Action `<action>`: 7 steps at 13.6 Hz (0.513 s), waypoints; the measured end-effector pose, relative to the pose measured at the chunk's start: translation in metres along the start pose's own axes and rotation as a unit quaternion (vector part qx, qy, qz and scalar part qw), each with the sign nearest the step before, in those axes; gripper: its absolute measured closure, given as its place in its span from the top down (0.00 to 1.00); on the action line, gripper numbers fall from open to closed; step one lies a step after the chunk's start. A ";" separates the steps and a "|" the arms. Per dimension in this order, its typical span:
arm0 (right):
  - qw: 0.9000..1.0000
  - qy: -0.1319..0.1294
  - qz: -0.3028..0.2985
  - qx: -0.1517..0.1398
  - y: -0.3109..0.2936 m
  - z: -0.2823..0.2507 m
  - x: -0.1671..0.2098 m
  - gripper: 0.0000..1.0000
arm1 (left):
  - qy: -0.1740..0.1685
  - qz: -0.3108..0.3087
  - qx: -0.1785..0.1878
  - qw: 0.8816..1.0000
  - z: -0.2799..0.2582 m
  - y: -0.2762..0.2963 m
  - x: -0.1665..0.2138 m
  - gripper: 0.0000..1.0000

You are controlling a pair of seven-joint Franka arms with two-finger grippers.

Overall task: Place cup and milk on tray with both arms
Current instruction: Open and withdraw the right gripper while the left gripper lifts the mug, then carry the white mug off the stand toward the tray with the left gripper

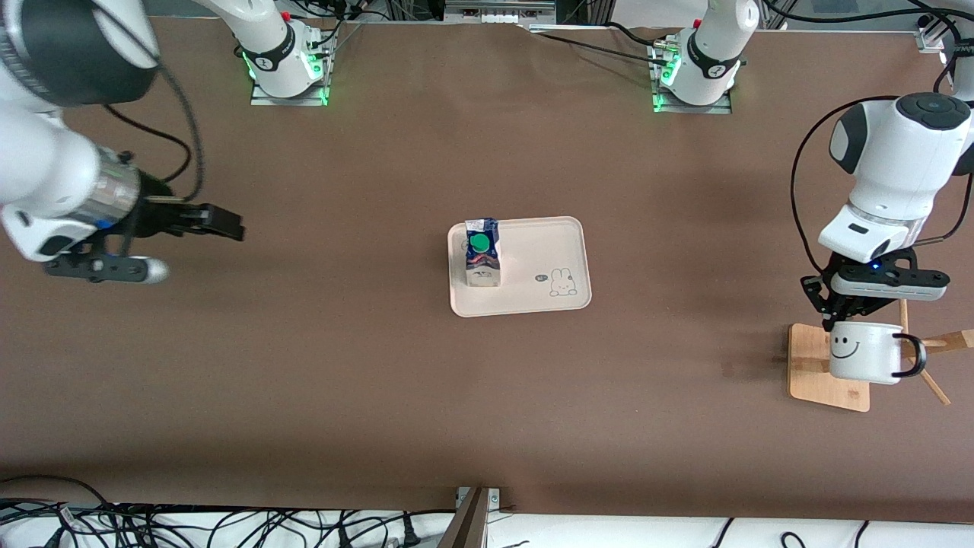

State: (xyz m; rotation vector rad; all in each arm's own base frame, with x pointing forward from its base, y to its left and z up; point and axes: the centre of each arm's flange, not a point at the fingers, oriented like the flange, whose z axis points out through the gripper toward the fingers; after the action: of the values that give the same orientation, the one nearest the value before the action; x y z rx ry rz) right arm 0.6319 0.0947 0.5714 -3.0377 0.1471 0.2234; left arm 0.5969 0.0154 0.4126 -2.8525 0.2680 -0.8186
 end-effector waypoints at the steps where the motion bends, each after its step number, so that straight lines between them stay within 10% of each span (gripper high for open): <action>1: 1.000 0.000 0.007 0.002 0.019 -0.002 0.003 1.00 | 0.000 0.003 -0.001 1.000 -0.005 0.005 -0.001 0.07; 7: 0.998 0.036 0.057 0.010 0.107 -0.017 0.003 1.00 | -0.069 0.036 -0.011 0.997 -0.027 0.046 -0.006 0.07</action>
State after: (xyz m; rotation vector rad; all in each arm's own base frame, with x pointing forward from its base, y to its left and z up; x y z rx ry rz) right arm 0.6261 -0.0132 0.5787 -3.0209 0.3267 0.1195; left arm 0.5719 -0.0313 0.4229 -2.8839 0.3596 -0.6052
